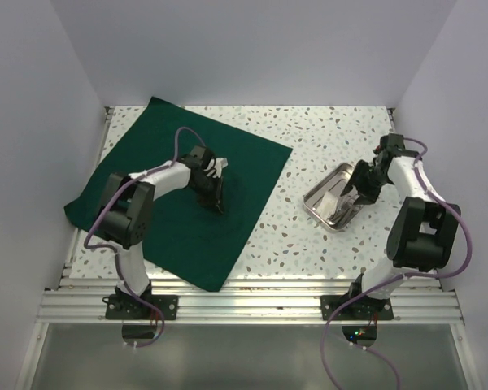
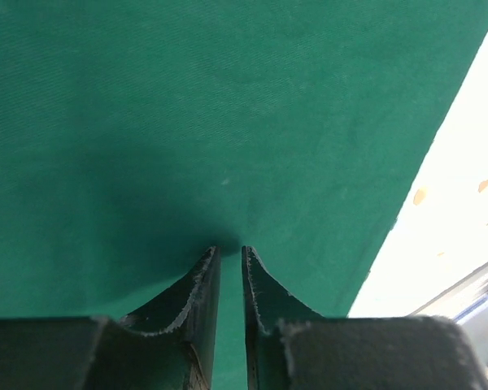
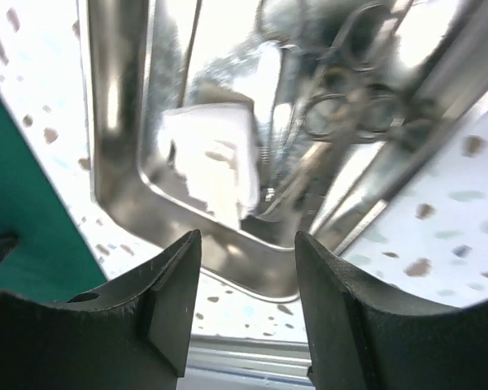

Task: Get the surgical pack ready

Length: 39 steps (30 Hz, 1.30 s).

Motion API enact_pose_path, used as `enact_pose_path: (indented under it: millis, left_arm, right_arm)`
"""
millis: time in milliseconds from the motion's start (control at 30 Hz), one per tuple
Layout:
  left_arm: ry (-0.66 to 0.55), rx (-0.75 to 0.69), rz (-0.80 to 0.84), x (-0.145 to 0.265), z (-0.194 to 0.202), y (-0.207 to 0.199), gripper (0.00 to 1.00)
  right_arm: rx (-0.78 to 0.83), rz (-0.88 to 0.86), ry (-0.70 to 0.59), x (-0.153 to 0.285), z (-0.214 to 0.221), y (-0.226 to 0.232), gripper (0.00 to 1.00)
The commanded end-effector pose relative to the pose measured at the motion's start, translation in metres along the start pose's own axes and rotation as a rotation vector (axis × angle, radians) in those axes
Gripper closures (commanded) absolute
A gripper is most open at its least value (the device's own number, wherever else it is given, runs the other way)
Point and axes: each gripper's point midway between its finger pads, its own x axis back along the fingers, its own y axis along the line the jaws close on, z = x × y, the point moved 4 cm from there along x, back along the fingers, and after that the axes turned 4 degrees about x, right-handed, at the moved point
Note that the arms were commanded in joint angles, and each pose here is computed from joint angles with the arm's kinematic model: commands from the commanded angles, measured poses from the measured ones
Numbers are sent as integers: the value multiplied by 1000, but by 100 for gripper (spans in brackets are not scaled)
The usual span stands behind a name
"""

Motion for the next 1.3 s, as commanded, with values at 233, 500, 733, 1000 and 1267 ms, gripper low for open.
enact_pose_path:
  millis: [233,500,733,1000,1267]
  left_arm:
    - [-54,-60,34,-6,-29,-32,70]
    - [-86,-71,29,-21,-61,-40,60]
    - [-102,-107,51,-41,-80,-60,60]
    - [-57,-140,64,-74,-73,-79,59]
    - [20,-144,111,-102,-56,-98,59]
  right_arm:
    - [-186,380,-64,14,-9,-55,46]
    - [-221,336,-20,-21,-21,-66,52]
    - [-257,317,14,-38,-17,-66,64]
    - [-274,307,49,-35,-18,-62,98]
    - [-246,297,27,-13,-28,-55,100]
